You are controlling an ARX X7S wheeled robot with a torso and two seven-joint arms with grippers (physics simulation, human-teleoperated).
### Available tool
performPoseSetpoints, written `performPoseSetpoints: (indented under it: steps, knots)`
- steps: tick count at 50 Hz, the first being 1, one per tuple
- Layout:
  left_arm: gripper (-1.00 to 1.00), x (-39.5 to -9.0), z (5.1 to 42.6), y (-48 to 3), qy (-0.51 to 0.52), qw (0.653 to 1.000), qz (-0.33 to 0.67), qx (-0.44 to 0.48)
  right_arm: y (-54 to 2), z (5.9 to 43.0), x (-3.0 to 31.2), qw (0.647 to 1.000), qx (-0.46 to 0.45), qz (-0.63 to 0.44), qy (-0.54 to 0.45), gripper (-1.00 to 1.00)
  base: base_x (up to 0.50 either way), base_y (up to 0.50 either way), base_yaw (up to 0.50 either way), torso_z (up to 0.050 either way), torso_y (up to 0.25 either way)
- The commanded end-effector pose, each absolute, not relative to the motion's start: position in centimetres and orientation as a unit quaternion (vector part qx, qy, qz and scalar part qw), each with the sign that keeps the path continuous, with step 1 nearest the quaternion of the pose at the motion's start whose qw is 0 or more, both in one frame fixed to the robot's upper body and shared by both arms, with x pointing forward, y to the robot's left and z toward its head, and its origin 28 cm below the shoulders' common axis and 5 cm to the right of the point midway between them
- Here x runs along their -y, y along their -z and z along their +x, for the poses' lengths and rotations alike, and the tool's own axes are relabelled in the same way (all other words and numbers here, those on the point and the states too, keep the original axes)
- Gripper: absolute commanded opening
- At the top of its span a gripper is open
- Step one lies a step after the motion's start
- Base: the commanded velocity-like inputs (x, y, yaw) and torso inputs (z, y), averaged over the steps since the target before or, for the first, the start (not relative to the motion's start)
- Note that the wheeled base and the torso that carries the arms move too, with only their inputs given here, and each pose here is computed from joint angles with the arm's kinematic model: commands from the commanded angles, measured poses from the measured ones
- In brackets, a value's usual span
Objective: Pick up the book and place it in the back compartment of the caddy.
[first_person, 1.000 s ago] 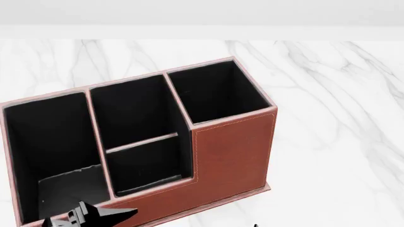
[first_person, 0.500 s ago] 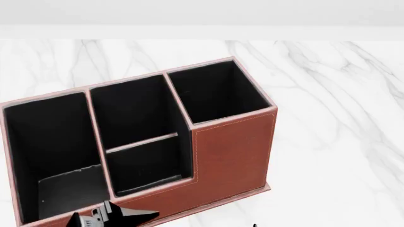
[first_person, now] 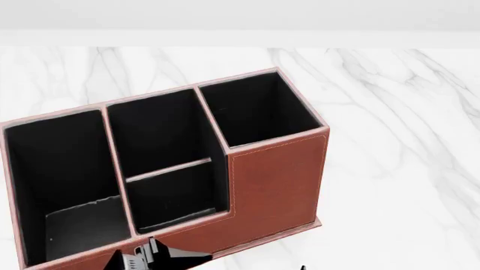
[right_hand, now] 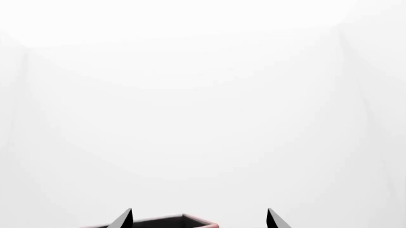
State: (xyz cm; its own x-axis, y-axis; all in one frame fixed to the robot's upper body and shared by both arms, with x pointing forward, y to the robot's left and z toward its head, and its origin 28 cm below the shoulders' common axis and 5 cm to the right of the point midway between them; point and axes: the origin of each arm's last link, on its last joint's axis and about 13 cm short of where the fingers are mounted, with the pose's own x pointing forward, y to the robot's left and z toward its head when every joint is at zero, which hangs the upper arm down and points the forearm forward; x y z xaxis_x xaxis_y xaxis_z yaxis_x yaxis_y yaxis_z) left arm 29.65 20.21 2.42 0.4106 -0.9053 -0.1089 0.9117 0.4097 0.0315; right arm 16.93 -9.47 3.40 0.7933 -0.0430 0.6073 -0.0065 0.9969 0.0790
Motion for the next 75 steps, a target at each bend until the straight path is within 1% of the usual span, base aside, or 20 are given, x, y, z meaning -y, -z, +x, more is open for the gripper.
performPoseSetpoints:
  steps: [1,27,75]
  knots:
    - [1.0,-19.3,30.1,-2.5,0.549,0.834,0.048,-0.038,-3.4,17.0,9.5,0.946,0.321,0.039,0.011,1.0,0.0,0.0,0.0,0.0,0.0]
    - [1.0,-17.8,31.4,-1.8,0.555,0.829,0.05,-0.048,-3.4,16.9,9.5,0.946,0.322,0.038,0.008,1.0,0.0,0.0,0.0,0.0,0.0]
    - [1.0,-15.1,31.7,-0.9,0.58,0.809,0.067,-0.068,-3.4,16.9,9.5,0.945,0.324,0.038,0.01,1.0,0.0,0.0,0.0,0.0,0.0]
